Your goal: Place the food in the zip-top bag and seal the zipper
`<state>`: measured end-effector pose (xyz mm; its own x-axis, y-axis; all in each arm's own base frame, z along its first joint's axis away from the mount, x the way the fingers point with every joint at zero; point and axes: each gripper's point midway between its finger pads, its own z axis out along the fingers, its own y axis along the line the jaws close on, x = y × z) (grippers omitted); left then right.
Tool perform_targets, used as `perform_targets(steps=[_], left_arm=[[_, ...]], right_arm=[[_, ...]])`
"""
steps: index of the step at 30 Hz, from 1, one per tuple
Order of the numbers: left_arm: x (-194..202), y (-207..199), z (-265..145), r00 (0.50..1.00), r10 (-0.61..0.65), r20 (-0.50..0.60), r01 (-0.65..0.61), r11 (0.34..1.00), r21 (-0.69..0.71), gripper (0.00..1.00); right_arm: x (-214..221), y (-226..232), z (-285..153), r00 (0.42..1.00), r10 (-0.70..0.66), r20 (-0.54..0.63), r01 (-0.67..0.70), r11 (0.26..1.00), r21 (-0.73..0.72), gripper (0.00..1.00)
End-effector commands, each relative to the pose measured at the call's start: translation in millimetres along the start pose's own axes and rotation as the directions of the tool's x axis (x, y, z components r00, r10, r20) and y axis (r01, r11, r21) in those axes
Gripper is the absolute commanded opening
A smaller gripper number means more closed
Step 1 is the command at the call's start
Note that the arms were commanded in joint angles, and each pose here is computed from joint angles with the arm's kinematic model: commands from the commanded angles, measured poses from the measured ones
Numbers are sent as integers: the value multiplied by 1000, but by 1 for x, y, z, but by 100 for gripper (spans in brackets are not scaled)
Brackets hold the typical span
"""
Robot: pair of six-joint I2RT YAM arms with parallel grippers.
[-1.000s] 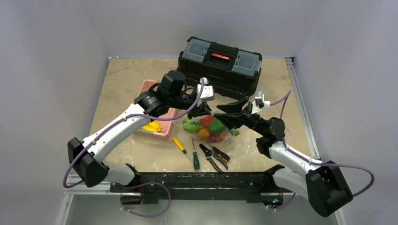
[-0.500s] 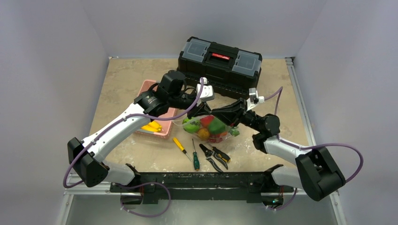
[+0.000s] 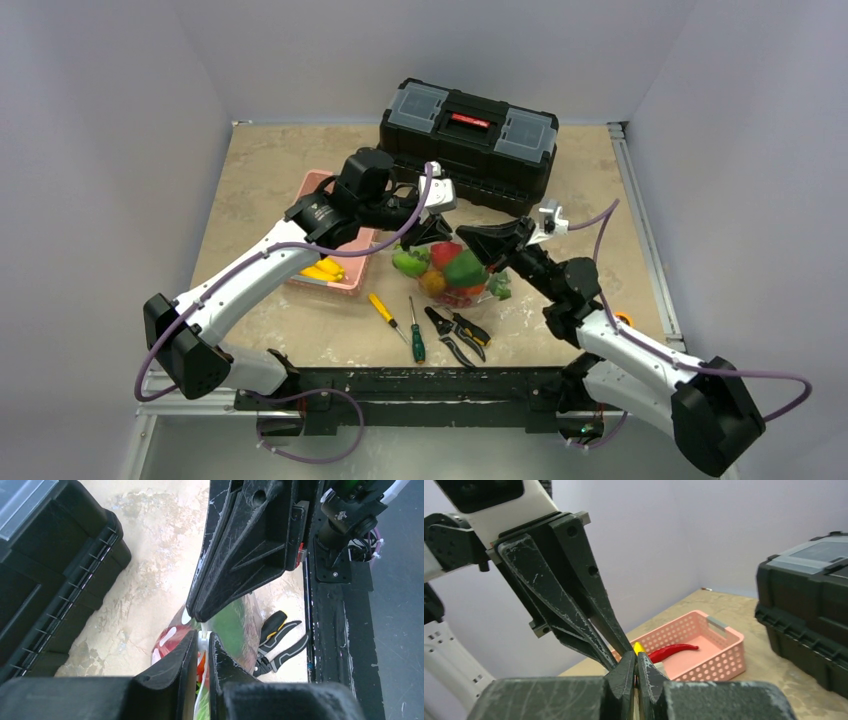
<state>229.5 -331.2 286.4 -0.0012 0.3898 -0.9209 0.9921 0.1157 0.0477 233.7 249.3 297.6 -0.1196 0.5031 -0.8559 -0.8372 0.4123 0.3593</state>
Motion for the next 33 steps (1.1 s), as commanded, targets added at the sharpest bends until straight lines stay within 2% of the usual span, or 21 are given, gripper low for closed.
perform_targets(steps=[1,13,22,28,33], left_arm=[[-16,-1,-5,999,5,33,-5,1000,4,0],[-12,3,-11,999,30,13,-30,999,-33,0],[-9,4,-10,999,35,4,-35,999,-36,0],[-5,5,-10,999,42,-8,-42,998,-43,0],[-4,5,-8,999,34,-10,-35,999,-35,0]], right_arm=[[-33,-33,-6,988,-97,120,69,973,218,0],[-45,-69,-39,976,-101,193,14,912,409,0],[-49,-66,-40,978,-116,175,37,915,402,0],[-62,-79,-60,963,-138,230,2,861,509,0],[-66,-79,-61,966,-153,210,21,852,523,0]])
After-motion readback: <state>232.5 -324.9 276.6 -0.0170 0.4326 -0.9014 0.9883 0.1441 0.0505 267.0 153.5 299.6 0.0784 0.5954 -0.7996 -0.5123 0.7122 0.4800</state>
